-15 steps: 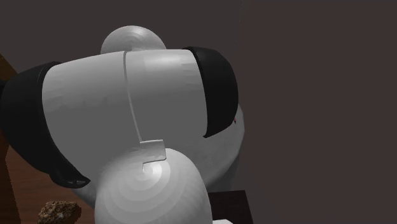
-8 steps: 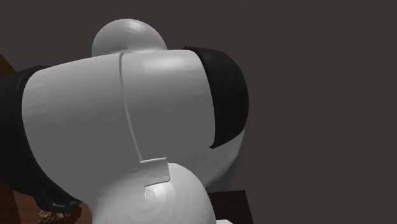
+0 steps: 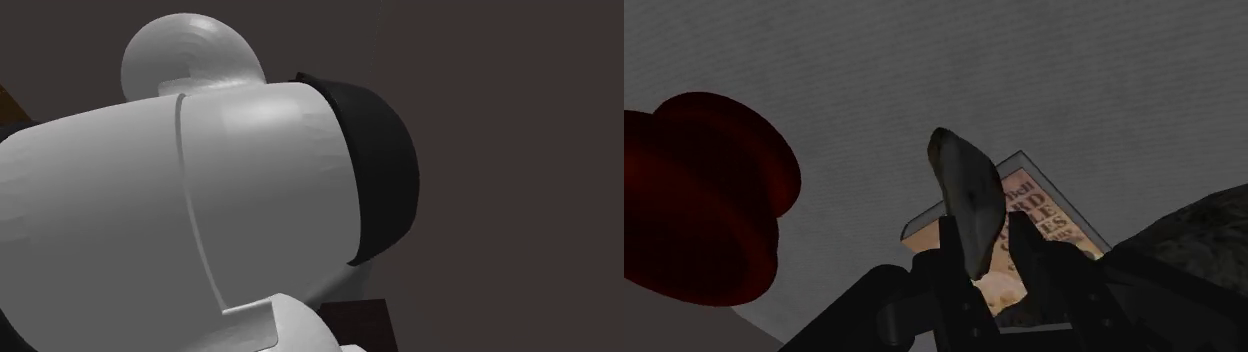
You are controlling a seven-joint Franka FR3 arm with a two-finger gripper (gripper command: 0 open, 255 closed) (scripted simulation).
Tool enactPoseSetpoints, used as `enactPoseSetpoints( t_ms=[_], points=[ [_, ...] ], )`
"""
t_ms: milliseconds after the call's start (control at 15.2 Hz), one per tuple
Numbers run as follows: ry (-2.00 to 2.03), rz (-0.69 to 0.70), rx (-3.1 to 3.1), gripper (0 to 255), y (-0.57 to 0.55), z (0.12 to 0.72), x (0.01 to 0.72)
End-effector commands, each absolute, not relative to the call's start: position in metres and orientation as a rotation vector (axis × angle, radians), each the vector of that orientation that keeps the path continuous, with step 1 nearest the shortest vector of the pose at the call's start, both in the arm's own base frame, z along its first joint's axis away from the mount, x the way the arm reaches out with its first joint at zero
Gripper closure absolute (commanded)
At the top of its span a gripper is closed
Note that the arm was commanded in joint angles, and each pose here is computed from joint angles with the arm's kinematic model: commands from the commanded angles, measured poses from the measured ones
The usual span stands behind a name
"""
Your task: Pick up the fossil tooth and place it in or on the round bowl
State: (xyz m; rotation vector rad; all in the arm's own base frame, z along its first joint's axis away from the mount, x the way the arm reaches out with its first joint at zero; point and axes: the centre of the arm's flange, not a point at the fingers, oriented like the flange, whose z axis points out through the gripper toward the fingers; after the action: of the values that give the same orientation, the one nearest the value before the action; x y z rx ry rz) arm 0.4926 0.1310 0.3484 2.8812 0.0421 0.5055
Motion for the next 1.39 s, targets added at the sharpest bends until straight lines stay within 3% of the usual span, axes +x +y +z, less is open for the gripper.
enactPoseSetpoints(
  t_ms=[0, 1122, 1320],
  points=[
    [0.042, 0.505, 2.881, 255, 0.132, 0.358, 0.492],
    [0.042, 0.505, 2.881, 255, 0.132, 0.443, 0.492],
    [0.042, 0.505, 2.881, 255, 0.092, 0.445, 0.496]
  ],
)
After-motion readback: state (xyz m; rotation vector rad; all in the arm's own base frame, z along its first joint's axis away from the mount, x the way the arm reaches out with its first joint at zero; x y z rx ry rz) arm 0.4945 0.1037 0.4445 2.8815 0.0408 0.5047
